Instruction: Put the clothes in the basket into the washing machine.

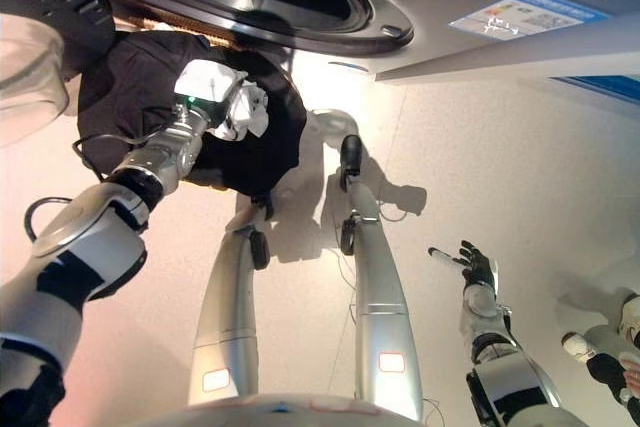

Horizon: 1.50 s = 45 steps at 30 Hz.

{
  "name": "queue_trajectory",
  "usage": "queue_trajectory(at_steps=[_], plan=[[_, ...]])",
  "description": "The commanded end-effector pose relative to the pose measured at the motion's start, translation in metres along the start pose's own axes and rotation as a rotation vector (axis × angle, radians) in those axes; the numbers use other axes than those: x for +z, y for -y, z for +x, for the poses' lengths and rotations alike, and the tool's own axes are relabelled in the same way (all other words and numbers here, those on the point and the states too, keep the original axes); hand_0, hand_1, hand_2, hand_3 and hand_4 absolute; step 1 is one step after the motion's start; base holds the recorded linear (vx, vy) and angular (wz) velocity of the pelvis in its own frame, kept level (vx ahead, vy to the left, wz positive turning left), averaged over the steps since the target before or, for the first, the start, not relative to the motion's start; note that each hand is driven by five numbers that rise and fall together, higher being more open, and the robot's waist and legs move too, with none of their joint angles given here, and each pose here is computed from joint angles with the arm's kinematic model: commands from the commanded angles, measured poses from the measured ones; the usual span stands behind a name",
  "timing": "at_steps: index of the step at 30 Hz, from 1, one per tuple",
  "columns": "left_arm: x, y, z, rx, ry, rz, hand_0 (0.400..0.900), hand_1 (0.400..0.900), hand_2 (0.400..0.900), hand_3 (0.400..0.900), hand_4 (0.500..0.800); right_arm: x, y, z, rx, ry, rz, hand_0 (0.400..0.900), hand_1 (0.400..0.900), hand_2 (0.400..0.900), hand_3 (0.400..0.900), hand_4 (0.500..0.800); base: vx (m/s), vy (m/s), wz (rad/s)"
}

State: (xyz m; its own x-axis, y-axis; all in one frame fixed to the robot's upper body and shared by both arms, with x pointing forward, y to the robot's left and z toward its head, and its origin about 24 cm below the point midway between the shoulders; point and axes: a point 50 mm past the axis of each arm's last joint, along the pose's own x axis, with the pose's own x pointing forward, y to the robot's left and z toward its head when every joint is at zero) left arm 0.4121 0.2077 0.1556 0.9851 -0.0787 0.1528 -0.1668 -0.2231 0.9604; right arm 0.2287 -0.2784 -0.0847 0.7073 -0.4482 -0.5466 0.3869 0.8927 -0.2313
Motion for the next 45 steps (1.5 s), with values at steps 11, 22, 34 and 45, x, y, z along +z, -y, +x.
queue_trajectory(at_steps=[11, 22, 34, 45], plan=[[-0.001, -0.007, 0.003, 0.076, -0.047, -0.041, 0.4, 0.4, 0.4, 0.4, 0.5, -0.003, 0.023, -0.001, -0.116, 0.014, 0.0, 0.9, 0.9, 0.9, 0.9, 0.8, 0.007, 0.01, -0.03], [-0.004, 0.013, -0.008, 0.081, -0.161, -0.307, 0.4, 0.4, 0.4, 0.4, 0.5, -0.011, 0.023, -0.004, -0.087, 0.004, -0.043, 0.9, 0.9, 0.9, 0.9, 0.8, 0.008, 0.004, -0.03], [0.014, 0.046, -0.029, 0.27, -0.527, -1.931, 0.4, 0.4, 0.4, 0.4, 0.5, -0.001, 0.014, 0.0, -0.062, 0.001, 0.042, 0.9, 0.9, 0.9, 0.9, 0.8, 0.03, -0.056, 0.03], [0.067, -0.015, 0.007, 0.386, -0.513, -2.499, 0.4, 0.4, 0.4, 0.4, 0.5, 0.03, -0.019, 0.008, -0.057, 0.015, 0.061, 0.9, 0.9, 0.9, 0.9, 0.8, 0.037, -0.029, -0.07]])
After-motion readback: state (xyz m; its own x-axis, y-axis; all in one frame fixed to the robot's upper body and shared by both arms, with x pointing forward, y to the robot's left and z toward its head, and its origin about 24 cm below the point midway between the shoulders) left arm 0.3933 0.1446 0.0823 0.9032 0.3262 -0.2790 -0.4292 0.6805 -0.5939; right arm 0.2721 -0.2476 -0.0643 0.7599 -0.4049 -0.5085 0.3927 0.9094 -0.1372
